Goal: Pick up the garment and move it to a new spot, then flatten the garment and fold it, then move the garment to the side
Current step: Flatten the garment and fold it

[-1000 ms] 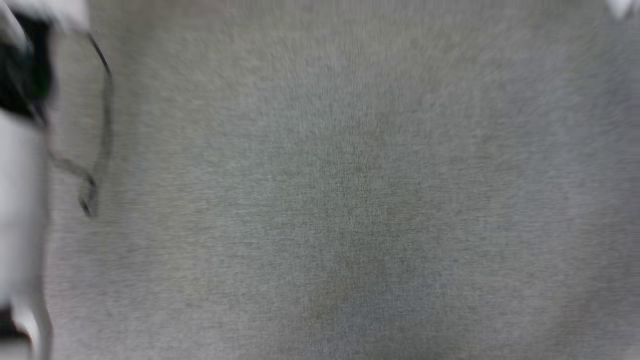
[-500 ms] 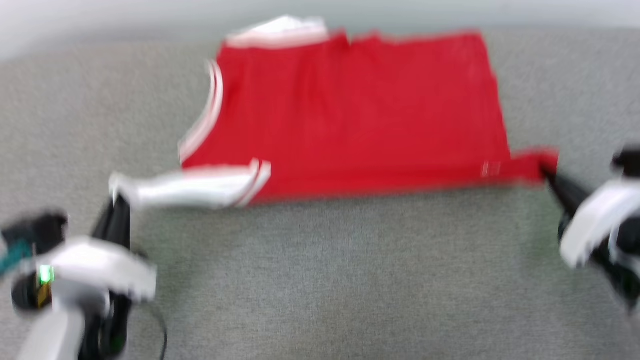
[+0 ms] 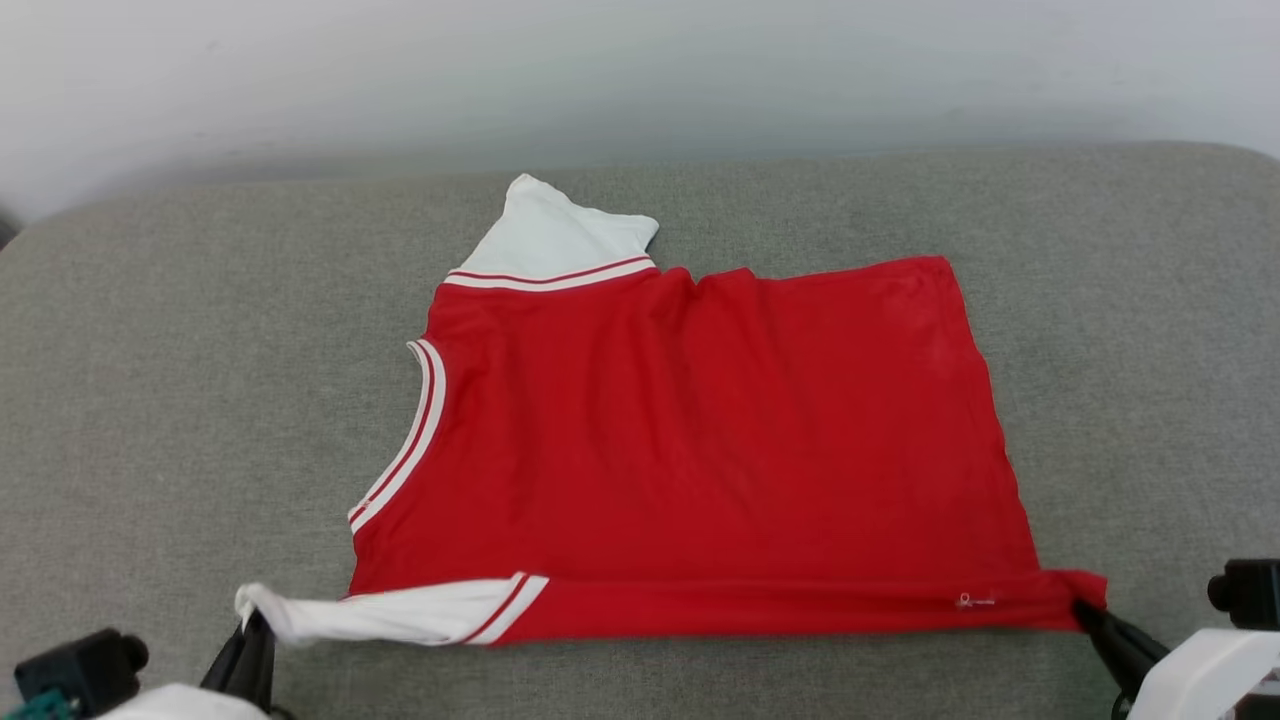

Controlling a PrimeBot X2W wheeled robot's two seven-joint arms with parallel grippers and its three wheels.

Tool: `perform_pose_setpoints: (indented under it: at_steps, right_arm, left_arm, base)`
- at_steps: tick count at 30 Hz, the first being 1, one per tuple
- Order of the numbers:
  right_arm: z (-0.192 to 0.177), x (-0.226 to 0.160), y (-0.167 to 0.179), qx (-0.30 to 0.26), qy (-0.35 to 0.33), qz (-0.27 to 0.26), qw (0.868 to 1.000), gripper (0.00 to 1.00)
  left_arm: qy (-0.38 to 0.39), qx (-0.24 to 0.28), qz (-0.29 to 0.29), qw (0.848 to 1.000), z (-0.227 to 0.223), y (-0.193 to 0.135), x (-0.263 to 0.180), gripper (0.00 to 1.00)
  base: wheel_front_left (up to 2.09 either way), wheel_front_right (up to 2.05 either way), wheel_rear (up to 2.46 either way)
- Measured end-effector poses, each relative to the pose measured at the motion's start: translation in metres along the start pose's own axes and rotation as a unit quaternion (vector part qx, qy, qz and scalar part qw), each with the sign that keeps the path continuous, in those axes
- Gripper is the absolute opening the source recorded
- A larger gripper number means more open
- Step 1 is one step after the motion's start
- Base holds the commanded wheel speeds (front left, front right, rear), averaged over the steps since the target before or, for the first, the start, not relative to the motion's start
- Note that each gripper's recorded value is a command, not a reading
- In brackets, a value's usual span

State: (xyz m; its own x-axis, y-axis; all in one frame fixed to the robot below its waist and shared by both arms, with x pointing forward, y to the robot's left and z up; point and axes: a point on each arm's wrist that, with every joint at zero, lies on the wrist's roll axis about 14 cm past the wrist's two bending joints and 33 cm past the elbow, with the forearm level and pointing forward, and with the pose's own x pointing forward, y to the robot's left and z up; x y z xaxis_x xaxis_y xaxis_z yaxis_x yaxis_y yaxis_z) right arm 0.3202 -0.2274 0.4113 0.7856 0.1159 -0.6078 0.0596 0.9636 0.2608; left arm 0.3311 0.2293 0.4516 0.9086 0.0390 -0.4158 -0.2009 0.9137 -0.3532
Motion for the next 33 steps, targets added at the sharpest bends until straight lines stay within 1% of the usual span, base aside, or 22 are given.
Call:
perform_pose_setpoints:
  at_steps: [5, 7, 11, 16, 19, 21, 22, 23, 24, 25, 26, 30, 33]
  right_arm:
    - [0.025, 0.013, 0.005, -0.023, -0.006, -0.005, 1.0, 0.0]
    - [0.037, 0.023, 0.009, -0.031, -0.007, -0.002, 0.999, 0.0]
    - [0.05, 0.05, 0.018, -0.045, 0.0, 0.01, 0.999, 0.0]
    - [0.052, 0.08, 0.02, -0.056, 0.014, 0.014, 0.998, 0.0]
    - [0.045, 0.094, 0.017, -0.071, 0.03, 0.01, 0.997, 0.0]
    - [0.038, 0.101, 0.016, -0.069, 0.038, 0.01, 0.997, 0.0]
    - [0.037, 0.104, 0.018, -0.07, 0.035, 0.012, 0.997, 0.25]
    - [0.036, 0.107, 0.018, -0.069, 0.033, 0.014, 0.997, 0.89]
    - [0.035, 0.108, 0.02, -0.069, 0.031, 0.016, 0.997, 1.0]
    - [0.035, 0.109, 0.022, -0.068, 0.025, 0.02, 0.997, 1.0]
    - [0.036, 0.109, 0.024, -0.067, 0.018, 0.024, 0.997, 1.0]
    - [0.053, 0.102, 0.027, -0.067, -0.04, 0.03, 0.997, 1.0]
    - [0.072, 0.089, 0.03, -0.072, -0.097, 0.035, 0.992, 1.0]
  left_arm:
    - [-0.002, 0.019, -0.049, 0.999, 0.015, -0.03, 0.031, 0.0]
    - [-0.003, 0.025, -0.067, 0.997, 0.02, -0.041, 0.046, 0.0]
    - [-0.001, 0.038, -0.086, 0.996, 0.026, -0.053, 0.076, 0.0]
    - [0.005, 0.047, -0.099, 0.994, 0.024, -0.062, 0.108, 0.0]
    - [0.028, 0.051, -0.101, 0.993, 0.009, -0.061, 0.12, 0.0]
    - [0.044, 0.05, -0.101, 0.993, -0.002, -0.061, 0.124, 0.0]
    - [0.051, 0.049, -0.101, 0.992, -0.007, -0.061, 0.126, 0.0]
    - [0.057, 0.047, -0.101, 0.992, -0.012, -0.061, 0.126, 0.1]
    - [0.06, 0.046, -0.098, 0.992, -0.015, -0.058, 0.127, 0.37]
    - [0.063, 0.043, -0.095, 0.993, -0.017, -0.055, 0.127, 0.94]
    - [0.066, 0.043, -0.095, 0.992, -0.018, -0.054, 0.127, 1.0]
    - [0.056, 0.036, -0.09, 0.994, -0.013, -0.049, 0.123, 1.0]
    - [0.034, 0.034, -0.087, 0.995, 0.0, -0.045, 0.114, 1.0]
  base:
    - [0.0, 0.0, 0.0]
    - [0.0, 0.0, 0.0]
    - [0.0, 0.0, 0.0]
    - [0.0, 0.0, 0.0]
    - [0.0, 0.0, 0.0]
    - [0.0, 0.0, 0.0]
    - [0.0, 0.0, 0.0]
    - [0.0, 0.0, 0.0]
    - [0.0, 0.0, 0.0]
    - [0.0, 0.0, 0.0]
    - [0.0, 0.0, 0.0]
    - [0.0, 0.0, 0.0]
    - [0.0, 0.0, 0.0]
